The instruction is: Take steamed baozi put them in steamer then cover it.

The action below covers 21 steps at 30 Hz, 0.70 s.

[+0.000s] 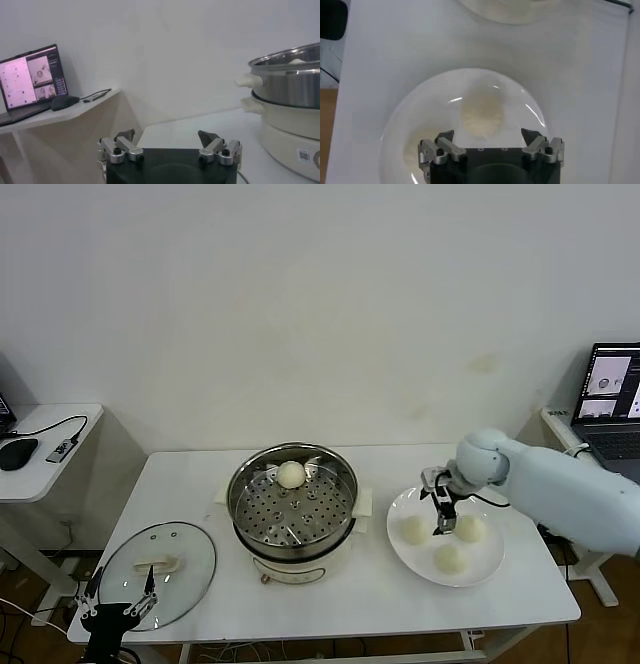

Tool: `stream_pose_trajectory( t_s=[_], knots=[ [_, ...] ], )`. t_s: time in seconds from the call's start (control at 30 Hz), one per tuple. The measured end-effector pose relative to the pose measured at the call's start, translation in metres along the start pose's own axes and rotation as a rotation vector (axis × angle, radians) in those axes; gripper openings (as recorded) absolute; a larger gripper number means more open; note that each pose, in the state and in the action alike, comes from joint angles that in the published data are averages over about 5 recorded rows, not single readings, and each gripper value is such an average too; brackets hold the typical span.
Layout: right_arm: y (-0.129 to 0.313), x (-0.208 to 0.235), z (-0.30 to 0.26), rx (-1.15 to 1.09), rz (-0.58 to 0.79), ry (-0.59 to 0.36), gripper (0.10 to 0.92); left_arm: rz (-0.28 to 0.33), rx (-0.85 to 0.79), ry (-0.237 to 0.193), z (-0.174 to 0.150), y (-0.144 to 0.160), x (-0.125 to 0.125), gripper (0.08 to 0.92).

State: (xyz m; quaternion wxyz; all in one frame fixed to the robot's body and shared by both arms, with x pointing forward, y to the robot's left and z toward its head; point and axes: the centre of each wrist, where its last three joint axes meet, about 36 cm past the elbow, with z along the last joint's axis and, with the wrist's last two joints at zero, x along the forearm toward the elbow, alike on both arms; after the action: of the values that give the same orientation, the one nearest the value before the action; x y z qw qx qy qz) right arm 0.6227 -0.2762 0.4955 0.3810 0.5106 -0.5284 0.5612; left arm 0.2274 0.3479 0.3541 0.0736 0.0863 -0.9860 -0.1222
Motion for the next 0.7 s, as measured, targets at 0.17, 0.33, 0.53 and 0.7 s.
stream_pose_trajectory(
  t_s=[0.17, 0.33, 0.53, 0.7],
  knots=[
    [0.000, -0.018, -0.001, -0.007, -0.009, 0.005, 0.823, -0.002, 0.000, 0.000, -0.001, 0.001, 0.000, 0.823],
    [0.000, -0.032, -0.001, -0.016, -0.013, 0.008, 0.823, -0.004, 0.000, 0.001, -0.001, 0.001, 0.001, 0.823],
    [-0.002, -0.045, -0.002, -0.023, -0.015, 0.013, 0.811, -0.006, 0.000, 0.003, -0.001, 0.002, 0.001, 0.823],
    [-0.003, -0.050, -0.003, -0.028, -0.016, 0.020, 0.750, -0.009, -0.001, 0.004, 0.000, 0.003, 0.000, 0.823]
  ],
)
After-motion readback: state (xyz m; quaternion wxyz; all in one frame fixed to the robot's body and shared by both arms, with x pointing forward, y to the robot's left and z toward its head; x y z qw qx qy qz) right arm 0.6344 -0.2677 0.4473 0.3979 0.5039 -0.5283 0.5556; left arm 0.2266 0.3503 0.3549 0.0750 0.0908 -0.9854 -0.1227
